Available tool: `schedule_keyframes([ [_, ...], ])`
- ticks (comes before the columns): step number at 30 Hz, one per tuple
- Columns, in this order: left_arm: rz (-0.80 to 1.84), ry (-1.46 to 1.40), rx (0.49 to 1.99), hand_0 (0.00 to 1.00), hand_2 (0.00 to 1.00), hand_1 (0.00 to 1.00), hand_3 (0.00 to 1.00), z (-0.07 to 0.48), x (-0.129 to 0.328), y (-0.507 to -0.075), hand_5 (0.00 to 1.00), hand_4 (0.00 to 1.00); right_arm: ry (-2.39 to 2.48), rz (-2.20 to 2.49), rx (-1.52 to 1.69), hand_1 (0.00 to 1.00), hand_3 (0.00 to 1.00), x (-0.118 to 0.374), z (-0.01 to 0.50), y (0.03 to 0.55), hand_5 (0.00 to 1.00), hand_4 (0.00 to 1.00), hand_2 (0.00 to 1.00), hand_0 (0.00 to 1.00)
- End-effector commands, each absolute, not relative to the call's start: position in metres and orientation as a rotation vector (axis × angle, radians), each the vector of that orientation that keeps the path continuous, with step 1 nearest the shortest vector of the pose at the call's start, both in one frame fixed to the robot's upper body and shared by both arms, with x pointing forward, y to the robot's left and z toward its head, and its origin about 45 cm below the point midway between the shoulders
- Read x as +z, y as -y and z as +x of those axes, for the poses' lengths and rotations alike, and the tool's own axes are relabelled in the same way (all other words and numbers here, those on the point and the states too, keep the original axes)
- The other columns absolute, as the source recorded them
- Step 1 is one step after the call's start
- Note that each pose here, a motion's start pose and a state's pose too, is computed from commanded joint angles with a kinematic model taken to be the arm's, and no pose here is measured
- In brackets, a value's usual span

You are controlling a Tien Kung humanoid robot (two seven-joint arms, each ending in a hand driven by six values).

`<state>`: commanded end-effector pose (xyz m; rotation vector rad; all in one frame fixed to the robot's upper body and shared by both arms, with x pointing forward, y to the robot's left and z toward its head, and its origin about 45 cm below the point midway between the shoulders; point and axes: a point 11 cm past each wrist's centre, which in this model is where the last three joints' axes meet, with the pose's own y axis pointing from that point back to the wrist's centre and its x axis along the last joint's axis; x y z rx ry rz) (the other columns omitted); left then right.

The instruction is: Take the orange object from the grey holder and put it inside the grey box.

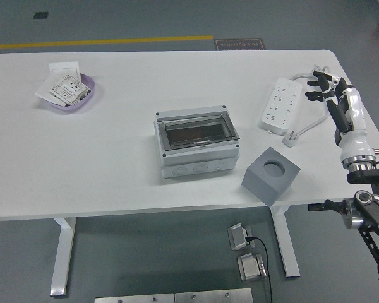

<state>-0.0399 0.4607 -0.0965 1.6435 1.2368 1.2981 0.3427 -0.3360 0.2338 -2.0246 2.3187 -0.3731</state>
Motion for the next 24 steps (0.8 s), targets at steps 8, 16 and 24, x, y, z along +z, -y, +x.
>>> schedule_keyframes([
  [8,1.643,-1.235,1.3,0.691,0.672,0.728,0.797,-0.039,-0.096,-0.462,0.105,0.665,-2.309,-1.915,-0.103,0.523,0.739,0.228,0.342,0.347,0.86,0.998,0.665,0.476],
  [16,1.648,-1.231,1.3,0.691,0.672,0.727,0.798,-0.038,-0.095,-0.465,0.11,0.668,-2.292,-1.901,-0.03,0.511,0.732,0.226,0.343,0.347,0.868,0.998,0.66,0.484],
  [24,1.653,-1.214,1.31,0.692,0.673,0.727,0.803,-0.035,-0.092,-0.472,0.117,0.674,-2.301,-1.908,-0.02,0.513,0.714,0.222,0.341,0.346,0.879,0.992,0.658,0.479],
])
